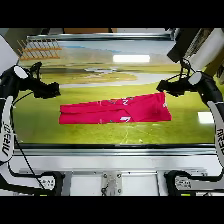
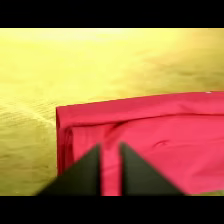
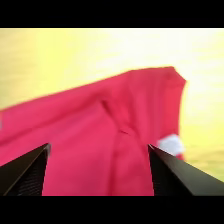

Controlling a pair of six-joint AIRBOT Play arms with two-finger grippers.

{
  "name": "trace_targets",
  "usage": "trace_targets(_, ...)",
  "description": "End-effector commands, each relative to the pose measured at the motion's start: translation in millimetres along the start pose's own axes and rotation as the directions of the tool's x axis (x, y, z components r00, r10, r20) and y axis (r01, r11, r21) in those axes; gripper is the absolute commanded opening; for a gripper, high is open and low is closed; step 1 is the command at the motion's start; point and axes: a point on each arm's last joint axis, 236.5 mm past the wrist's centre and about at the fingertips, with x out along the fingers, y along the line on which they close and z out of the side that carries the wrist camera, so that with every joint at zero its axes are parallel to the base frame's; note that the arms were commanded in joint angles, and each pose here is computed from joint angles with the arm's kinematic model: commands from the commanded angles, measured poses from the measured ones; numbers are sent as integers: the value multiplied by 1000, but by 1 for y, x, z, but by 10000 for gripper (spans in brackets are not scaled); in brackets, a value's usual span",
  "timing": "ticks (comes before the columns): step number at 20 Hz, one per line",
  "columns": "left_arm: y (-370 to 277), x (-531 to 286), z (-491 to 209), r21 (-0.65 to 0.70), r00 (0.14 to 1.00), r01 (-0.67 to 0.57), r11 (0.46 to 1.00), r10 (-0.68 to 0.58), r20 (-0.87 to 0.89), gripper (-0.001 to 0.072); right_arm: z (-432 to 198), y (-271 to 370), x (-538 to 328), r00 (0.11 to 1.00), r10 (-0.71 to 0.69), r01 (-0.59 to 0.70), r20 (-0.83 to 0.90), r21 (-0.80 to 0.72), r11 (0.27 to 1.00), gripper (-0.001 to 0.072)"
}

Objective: Fold the clothes and pants, and hang the long-sleeved shirts on hangers.

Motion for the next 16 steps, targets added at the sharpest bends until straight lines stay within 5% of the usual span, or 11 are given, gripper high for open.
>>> trace_targets(1, -17, -19, -9, 23, 999, 16, 1000, -17, 50, 8, -33, -59, -11, 987, -8, 8, -160, -6, 1000, 662)
trace_targets(8, -101, 13, -68, 53, 981, 196, 979, -195, -14, 8, -69, -112, 25, 937, 232, -150, -263, 296, 943, 662)
trace_targets(16, -170, 29, -79, 204, 970, 243, 948, -232, -79, 8, -81, -20, 68, 848, 423, -328, -318, 313, 891, 662)
